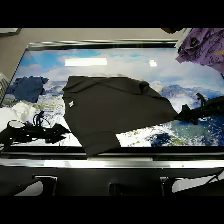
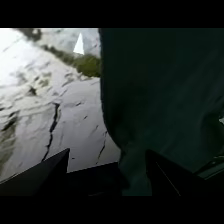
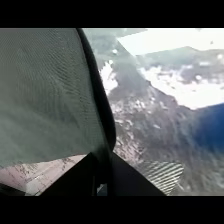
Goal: Fold the clothes and pants, and hang the long-sleeved shirts on hangers.
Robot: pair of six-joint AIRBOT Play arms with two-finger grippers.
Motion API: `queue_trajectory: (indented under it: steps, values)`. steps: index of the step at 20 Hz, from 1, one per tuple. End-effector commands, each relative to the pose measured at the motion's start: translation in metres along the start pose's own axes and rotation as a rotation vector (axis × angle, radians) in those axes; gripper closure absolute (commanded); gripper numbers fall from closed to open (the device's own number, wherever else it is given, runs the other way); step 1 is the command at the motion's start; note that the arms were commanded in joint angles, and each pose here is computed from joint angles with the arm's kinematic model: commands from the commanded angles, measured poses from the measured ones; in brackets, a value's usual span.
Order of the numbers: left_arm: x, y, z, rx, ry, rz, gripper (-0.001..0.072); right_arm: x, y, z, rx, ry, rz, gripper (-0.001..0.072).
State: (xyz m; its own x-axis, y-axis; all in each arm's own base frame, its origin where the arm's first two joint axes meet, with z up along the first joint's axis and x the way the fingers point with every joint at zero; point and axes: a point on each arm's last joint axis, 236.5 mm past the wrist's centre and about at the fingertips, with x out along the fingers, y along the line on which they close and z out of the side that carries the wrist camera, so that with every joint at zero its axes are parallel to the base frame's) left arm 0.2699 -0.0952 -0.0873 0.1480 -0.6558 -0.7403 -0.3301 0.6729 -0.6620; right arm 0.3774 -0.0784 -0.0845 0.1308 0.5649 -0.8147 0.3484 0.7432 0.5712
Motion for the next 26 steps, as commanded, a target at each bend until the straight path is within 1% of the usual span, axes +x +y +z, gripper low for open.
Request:
queue_trajectory:
  steps: [1,7,9,11,13,14,15,16,17,18,22,25,26]
  values:
    - [0.020,-0.017,-0.004,0.048,-0.022,-0.030,0.0181,-0.005,0.005,-0.001,-0.005,-0.007,0.005,0.0671]
    - [0.041,-0.024,-0.020,0.072,0.041,-0.023,0.0183,-0.011,0.009,0.001,-0.015,-0.026,0.001,0.0671]
    - [0.044,-0.024,-0.023,0.076,0.053,-0.021,0.0196,-0.011,0.009,0.001,-0.015,-0.027,0.001,0.0671]
    - [0.045,-0.023,-0.024,0.069,0.059,-0.018,0.0349,-0.012,0.009,0.001,-0.014,-0.028,0.000,0.0671]
    - [0.048,-0.019,-0.022,0.061,0.055,-0.011,0.0351,-0.014,0.010,0.001,-0.017,-0.033,-0.001,0.0671]
    - [0.049,-0.017,-0.020,0.056,0.051,-0.005,0.0424,-0.014,0.011,0.001,-0.018,-0.034,-0.001,0.0671]
    - [0.050,-0.015,-0.019,0.051,0.051,-0.002,0.0482,-0.015,0.011,0.001,-0.019,-0.034,-0.001,0.0671]
    - [0.052,-0.014,-0.020,0.047,0.056,0.000,0.0499,-0.015,0.012,0.000,-0.020,-0.032,0.000,0.0671]
    - [0.052,-0.013,-0.020,0.050,0.059,0.000,0.0673,-0.016,0.013,-0.001,-0.020,-0.027,0.002,0.0671]
    - [0.052,-0.014,-0.019,0.058,0.056,0.000,0.0686,-0.016,0.013,-0.003,-0.019,-0.022,0.004,0.0671]
    - [0.043,-0.031,0.003,0.104,0.008,-0.016,0.0690,-0.026,0.030,-0.004,-0.043,-0.043,0.023,0.0672]
    - [0.017,-0.073,0.051,0.215,-0.105,-0.043,0.0691,-0.032,0.077,0.012,-0.167,-0.153,0.006,0.0672]
    - [0.015,-0.076,0.054,0.222,-0.113,-0.043,0.0691,-0.032,0.080,0.013,-0.177,-0.161,0.003,0.0672]
